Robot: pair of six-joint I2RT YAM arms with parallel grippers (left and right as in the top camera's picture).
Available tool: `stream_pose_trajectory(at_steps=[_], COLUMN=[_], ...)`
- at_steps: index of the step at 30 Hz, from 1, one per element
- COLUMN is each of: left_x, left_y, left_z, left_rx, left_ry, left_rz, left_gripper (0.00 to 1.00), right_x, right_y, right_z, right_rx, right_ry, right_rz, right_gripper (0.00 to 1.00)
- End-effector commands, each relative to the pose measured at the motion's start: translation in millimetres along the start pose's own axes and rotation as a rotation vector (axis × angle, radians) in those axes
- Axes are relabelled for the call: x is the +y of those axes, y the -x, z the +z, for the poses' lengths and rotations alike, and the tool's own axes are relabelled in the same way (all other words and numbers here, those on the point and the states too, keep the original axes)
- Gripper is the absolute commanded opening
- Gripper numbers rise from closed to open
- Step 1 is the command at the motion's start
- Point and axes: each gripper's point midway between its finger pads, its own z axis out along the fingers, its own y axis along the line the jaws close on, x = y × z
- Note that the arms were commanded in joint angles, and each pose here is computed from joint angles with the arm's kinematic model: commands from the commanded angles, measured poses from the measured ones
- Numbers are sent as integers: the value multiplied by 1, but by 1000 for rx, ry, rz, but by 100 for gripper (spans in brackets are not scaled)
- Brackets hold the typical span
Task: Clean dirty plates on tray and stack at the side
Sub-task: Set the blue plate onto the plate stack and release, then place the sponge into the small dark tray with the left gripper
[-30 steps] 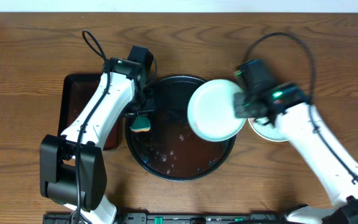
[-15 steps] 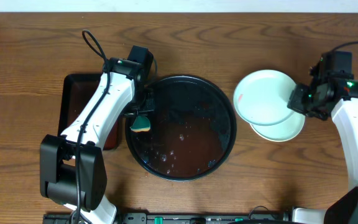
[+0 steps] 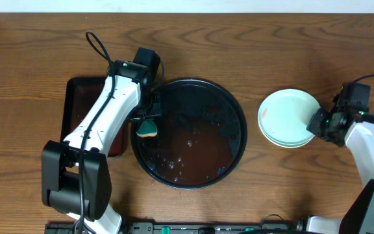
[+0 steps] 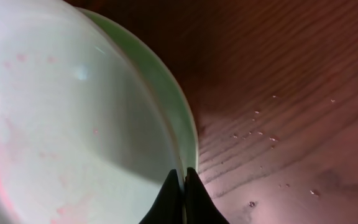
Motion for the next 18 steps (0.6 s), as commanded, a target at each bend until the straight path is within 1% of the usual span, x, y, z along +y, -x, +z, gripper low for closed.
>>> stream_pose_trajectory(at_steps=[1, 2, 3, 4, 6, 7, 10, 14, 18], left_x=[-2, -2, -2, -2, 0, 2, 14, 43, 78], left_y=[6, 6, 6, 6, 7, 8, 11, 13, 16], left_z=[-10, -10, -10, -10, -14, -17, -39, -65, -79], left_rx=[-33, -33, -33, -35, -37, -36, -51, -89, -124], left_ry=[-12, -12, -12, -13, -13, -12, -15, -14, -9], left_rz=[-7, -7, -7, -3, 33, 35, 38, 20, -18], left_gripper=[7, 7, 7, 8, 7, 7, 8, 7, 7], right_x=[-3, -3, -3, -2, 2, 5, 13, 49, 86], right_y=[-2, -2, -2, -1, 0, 1, 9, 16, 11], right_z=[2, 2, 2, 2, -2, -5, -23, -52, -67], right_rx=[-13, -14, -16, -17, -12, -6, -4, -8, -3], right_ry=[-1, 0, 1, 5, 22, 33, 57, 208, 339], right_rz=[5, 4, 4, 4, 3, 3, -31, -147, -217], right_gripper=[4, 13, 38, 66, 95, 99, 99, 99, 99])
